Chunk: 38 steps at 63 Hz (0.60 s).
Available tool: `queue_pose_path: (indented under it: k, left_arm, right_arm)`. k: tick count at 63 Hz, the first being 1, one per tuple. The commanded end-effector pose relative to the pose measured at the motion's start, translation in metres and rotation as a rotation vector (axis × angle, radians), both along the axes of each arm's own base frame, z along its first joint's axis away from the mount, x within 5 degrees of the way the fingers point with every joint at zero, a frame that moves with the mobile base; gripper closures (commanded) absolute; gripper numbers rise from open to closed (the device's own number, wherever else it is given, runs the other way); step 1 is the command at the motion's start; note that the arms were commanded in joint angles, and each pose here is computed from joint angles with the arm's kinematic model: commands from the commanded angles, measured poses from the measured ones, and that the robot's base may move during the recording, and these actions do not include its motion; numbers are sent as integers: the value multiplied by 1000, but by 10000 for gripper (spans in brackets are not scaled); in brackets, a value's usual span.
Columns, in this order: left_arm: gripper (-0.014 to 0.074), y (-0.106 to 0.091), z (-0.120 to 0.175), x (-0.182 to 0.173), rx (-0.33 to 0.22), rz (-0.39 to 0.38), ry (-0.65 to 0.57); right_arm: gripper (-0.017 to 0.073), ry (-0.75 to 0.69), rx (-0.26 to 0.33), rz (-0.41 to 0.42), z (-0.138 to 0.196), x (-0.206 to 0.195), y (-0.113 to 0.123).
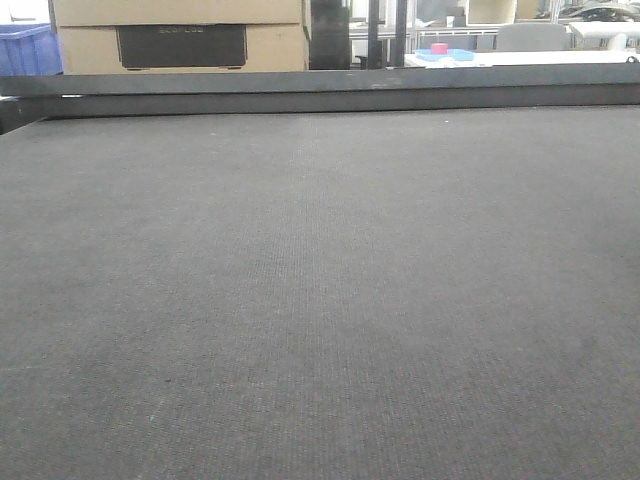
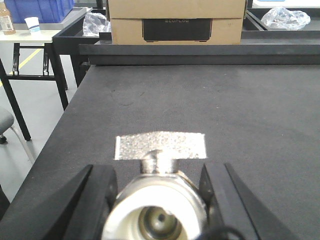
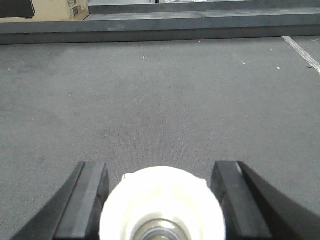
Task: Place valve from conveyor to right shelf box
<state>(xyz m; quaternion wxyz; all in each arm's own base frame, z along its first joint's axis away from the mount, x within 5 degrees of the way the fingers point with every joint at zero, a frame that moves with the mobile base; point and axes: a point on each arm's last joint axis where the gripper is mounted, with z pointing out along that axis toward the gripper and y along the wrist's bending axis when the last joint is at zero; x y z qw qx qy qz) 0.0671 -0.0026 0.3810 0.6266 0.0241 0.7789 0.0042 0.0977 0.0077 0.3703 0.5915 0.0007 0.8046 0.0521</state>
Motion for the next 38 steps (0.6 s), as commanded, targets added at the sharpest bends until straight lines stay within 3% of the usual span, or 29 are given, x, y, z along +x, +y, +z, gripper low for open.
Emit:
queue_pose_path:
  k: [1,38]
  left_arm:
    - [705,0,8,-2,-13,1,-72]
    - [705,0,8,-2,-13,1,-72]
  right_arm:
    - [721,-92,-8,-12,10,-1,-1]
    - [721,-92,-8,-12,10,-1,-1]
